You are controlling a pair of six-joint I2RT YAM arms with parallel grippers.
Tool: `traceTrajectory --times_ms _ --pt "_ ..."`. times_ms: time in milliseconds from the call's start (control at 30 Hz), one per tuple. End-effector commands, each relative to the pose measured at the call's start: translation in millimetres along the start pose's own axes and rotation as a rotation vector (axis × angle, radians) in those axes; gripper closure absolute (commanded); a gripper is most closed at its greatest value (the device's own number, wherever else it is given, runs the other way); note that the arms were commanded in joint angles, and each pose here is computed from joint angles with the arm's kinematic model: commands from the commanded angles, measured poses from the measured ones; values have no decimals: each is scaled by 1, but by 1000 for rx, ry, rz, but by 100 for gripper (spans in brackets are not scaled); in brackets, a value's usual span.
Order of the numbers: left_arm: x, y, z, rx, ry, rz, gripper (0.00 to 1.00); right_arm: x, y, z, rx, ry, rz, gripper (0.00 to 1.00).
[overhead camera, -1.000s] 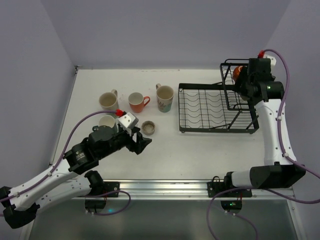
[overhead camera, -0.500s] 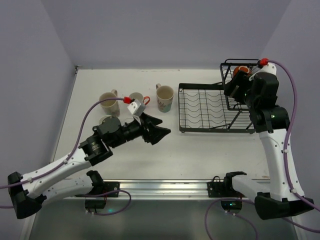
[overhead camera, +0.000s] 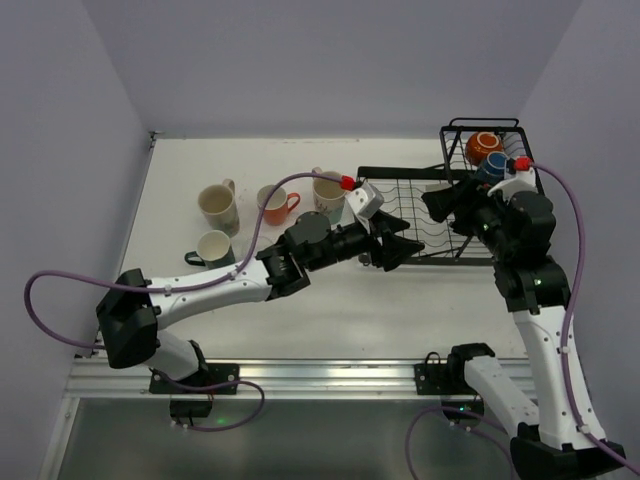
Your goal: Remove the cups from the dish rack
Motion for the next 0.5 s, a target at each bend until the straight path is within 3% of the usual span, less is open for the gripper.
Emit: traceTrajectory --times_ms 0,467 --pt "-2 34 16 -170 16 121 37 21 -4 -9 6 214 59 60" --pt "3 14 35 -136 68 160 39 22 -32 -25 108 351 154 61"
Point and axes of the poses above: each gripper's point midway between its finger pads, its own z axis out along the fingers, its own x axis along the line the jaws close on, y = z × x, the point moved 8 cm from there along -z, back along the fingers, and after that the axes turned 9 degrees about z, right-handed, at the moved point
